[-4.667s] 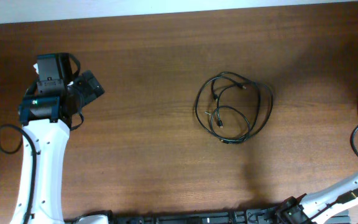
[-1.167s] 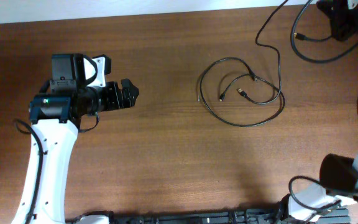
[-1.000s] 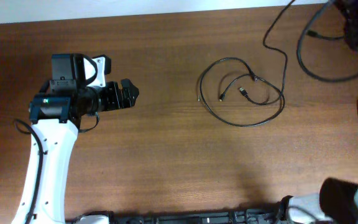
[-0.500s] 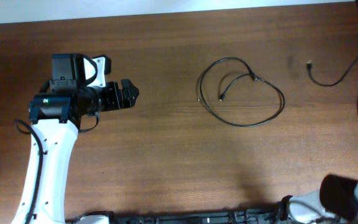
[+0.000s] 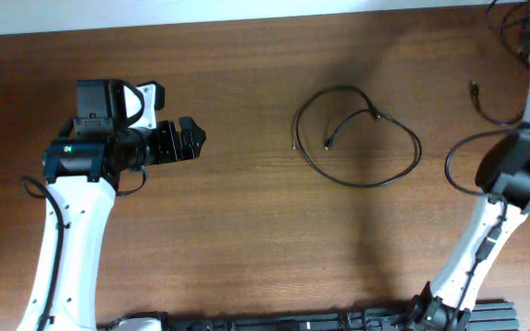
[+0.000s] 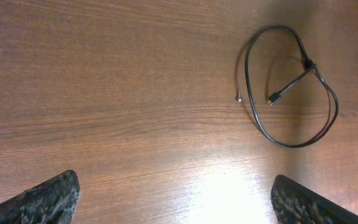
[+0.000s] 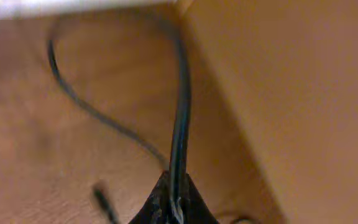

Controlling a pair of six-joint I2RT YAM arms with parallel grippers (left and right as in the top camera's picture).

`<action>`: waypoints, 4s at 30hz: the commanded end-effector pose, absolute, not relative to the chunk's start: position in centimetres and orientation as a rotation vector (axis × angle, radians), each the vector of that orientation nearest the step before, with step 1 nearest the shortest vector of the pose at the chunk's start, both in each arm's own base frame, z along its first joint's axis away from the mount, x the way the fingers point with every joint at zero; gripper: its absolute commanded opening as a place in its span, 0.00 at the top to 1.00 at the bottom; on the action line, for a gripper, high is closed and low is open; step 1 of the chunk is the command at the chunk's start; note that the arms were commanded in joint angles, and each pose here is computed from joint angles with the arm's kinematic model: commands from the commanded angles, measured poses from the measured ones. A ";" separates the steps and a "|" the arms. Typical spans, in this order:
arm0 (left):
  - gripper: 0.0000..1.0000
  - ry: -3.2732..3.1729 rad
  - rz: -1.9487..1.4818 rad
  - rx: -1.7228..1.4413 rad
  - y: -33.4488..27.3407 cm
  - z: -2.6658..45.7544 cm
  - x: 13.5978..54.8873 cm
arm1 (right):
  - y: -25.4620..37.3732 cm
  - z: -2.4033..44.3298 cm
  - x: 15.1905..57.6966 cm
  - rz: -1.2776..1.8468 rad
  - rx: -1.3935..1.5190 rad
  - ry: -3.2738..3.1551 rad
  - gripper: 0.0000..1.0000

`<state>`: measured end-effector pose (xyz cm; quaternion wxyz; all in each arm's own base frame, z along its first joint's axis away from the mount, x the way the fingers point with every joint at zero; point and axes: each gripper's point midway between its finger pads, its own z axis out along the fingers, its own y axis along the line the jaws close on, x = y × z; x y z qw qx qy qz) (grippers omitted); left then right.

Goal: Untangle cables

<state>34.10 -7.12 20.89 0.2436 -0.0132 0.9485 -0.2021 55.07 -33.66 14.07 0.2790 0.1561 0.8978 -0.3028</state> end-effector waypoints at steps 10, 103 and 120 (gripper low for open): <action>0.01 2.559 -0.548 -0.002 -7.3 21.9 34.1 | -36.3 5.2 56.6 -0.714 0.444 2.414 0.90; 0.01 2.559 -0.549 -0.001 -7.3 21.9 34.1 | 9.5 13.8 50.5 -0.099 -0.190 2.806 0.96; 0.01 2.559 -0.549 -0.001 -7.3 21.9 34.1 | -8.0 3.5 58.1 -0.107 0.075 2.710 0.87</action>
